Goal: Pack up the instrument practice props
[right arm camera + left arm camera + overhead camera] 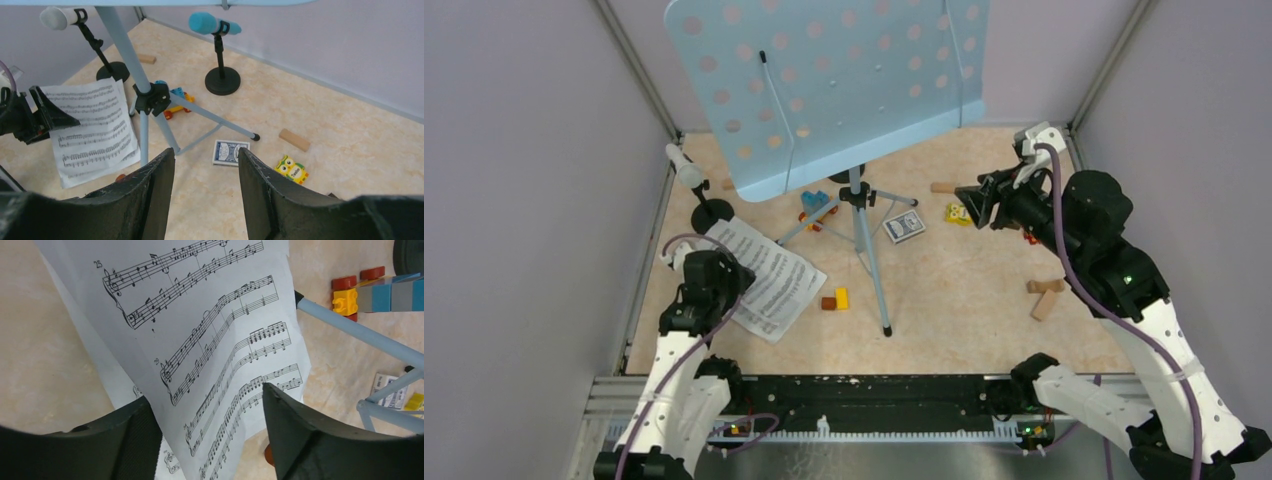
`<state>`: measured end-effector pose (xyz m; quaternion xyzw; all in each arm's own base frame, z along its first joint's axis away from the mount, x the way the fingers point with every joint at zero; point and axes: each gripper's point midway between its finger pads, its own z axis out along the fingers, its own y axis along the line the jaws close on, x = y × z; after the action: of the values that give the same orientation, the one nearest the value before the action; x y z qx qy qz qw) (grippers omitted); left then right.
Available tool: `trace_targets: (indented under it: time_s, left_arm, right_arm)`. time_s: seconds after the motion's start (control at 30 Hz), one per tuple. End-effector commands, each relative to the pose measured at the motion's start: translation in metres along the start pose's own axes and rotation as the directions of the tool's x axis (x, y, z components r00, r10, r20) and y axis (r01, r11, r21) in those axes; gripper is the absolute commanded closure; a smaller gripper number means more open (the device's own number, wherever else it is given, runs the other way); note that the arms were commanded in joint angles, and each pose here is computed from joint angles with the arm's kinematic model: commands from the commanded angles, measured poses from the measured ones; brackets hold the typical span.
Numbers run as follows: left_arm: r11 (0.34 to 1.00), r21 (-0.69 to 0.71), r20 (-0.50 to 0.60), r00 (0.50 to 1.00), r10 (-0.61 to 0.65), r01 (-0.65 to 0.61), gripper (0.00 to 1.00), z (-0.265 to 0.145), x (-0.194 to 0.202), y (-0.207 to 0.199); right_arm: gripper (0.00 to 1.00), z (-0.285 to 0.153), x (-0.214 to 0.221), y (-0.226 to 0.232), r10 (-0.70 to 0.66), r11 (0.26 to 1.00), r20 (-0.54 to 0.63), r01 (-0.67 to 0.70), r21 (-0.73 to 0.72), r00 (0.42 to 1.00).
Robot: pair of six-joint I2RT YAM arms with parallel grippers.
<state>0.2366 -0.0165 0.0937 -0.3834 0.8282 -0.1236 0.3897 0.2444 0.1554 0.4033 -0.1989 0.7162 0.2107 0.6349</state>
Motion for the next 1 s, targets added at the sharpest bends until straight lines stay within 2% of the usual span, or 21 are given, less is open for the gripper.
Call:
trace_targets:
  time_s: [0.0,0.1,0.13,0.17,0.43,0.53,0.63,0.7,0.8,0.87,0.93,0.97]
  left_arm:
    - [1.000,-0.012,0.089,0.996,0.006,-0.005,0.22,-0.018,-0.030,-0.009]
    - [0.999,-0.031,0.127,0.992,0.021,-0.017,0.11,-0.034,-0.045,-0.012]
    - [0.999,-0.031,0.134,0.991,0.029,-0.025,0.04,-0.040,-0.049,-0.013]
    - [0.999,-0.028,0.142,0.989,0.042,-0.038,0.02,-0.046,-0.052,-0.015]
    - [0.998,0.006,0.207,0.977,0.059,-0.062,0.02,-0.095,-0.071,-0.021]
    - [0.982,0.138,0.244,0.965,0.095,-0.131,0.01,-0.107,-0.076,-0.045]
    - [0.875,0.385,0.289,0.939,0.187,-0.293,0.01,-0.116,-0.068,-0.090]
    - [0.749,0.528,0.348,0.907,0.239,-0.400,0.01,-0.126,-0.062,-0.119]
    - [0.615,0.622,0.435,0.867,0.243,-0.484,0.01,-0.134,-0.060,-0.145]
    - [0.480,0.676,0.512,0.825,0.239,-0.559,0.01,-0.145,-0.056,-0.164]
    - [0.405,0.699,0.567,0.802,0.188,-0.589,0.01,-0.153,-0.059,-0.177]
    - [0.346,0.705,0.609,0.779,0.149,-0.618,0.01,-0.161,-0.063,-0.186]
  right_arm:
    - [0.50,-0.008,0.006,0.000,0.013,1.000,-0.011,-0.013,0.003,1.000]
    - [0.50,-0.011,0.020,0.001,0.043,0.999,-0.036,-0.043,0.001,0.998]
    - [0.50,-0.011,0.025,0.002,0.060,0.998,-0.045,-0.060,0.002,0.997]
    - [0.50,-0.012,0.030,0.003,0.077,0.997,-0.052,-0.077,0.002,0.996]
    - [0.51,-0.013,0.076,0.025,0.215,0.971,-0.151,-0.228,-0.077,0.965]
    - [0.51,-0.013,0.088,0.031,0.267,0.955,-0.168,-0.284,-0.088,0.949]
    - [0.51,-0.011,0.102,0.038,0.336,0.929,-0.194,-0.358,-0.097,0.922]
    - [0.51,-0.010,0.109,0.044,0.381,0.906,-0.213,-0.409,-0.109,0.900]
    - [0.50,-0.006,0.117,0.054,0.452,0.861,-0.238,-0.490,-0.136,0.860]
    - [0.50,-0.004,0.123,0.060,0.494,0.830,-0.251,-0.537,-0.150,0.832]
    - [0.50,-0.003,0.129,0.063,0.523,0.808,-0.262,-0.570,-0.151,0.811]
    - [0.50,-0.002,0.133,0.063,0.533,0.800,-0.266,-0.581,-0.148,0.803]
